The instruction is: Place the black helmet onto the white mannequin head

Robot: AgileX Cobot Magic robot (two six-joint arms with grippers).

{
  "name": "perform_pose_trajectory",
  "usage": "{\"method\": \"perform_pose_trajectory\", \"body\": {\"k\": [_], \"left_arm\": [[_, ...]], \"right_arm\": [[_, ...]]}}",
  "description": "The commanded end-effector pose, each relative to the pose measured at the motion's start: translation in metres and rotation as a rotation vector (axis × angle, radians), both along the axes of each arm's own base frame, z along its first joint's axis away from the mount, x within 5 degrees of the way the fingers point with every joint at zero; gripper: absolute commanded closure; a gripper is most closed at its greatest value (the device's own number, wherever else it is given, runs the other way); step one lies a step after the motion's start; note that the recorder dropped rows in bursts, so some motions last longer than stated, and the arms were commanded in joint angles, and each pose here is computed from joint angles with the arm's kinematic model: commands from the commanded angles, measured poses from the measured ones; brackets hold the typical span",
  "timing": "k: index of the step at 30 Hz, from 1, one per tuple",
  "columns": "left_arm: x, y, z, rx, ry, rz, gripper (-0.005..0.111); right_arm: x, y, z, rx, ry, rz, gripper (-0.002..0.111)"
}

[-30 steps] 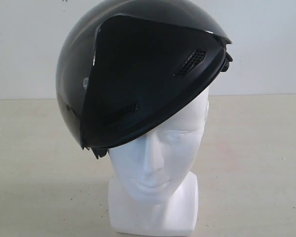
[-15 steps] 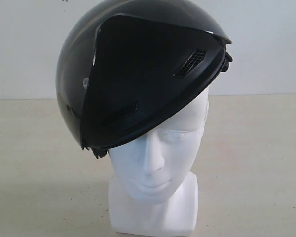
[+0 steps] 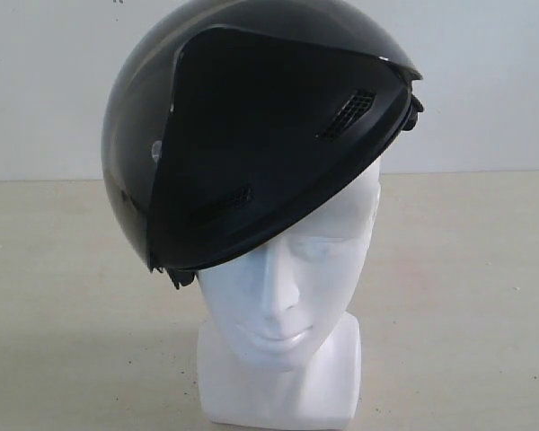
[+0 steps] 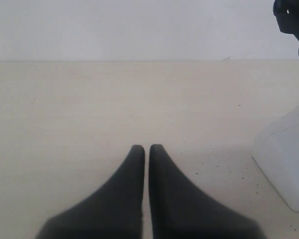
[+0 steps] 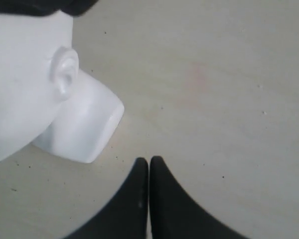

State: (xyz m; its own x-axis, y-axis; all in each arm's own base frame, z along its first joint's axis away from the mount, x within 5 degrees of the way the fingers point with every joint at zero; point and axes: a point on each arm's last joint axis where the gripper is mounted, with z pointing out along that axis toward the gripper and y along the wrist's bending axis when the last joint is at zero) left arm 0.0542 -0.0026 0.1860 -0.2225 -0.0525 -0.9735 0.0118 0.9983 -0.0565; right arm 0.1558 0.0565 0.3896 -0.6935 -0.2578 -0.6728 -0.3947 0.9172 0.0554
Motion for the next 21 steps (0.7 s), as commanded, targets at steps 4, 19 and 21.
{"method": "perform_pose_trajectory", "body": {"k": [4, 19, 21], "left_arm": [[0.0, 0.0, -0.001, 0.002, 0.002, -0.005, 0.102], [0.001, -0.003, 0.004, -0.148, -0.054, -0.004, 0.102], [0.002, -0.004, 0.016, -0.481, -0.16, 0.014, 0.102]], "right_arm": [[-0.002, 0.001, 0.006, 0.023, -0.004, 0.016, 0.109], [-0.005, 0.003, 0.005, 0.02, 0.019, 0.062, 0.109], [-0.004, 0.004, 0.006, 0.029, 0.005, 0.06, 0.109]]}}
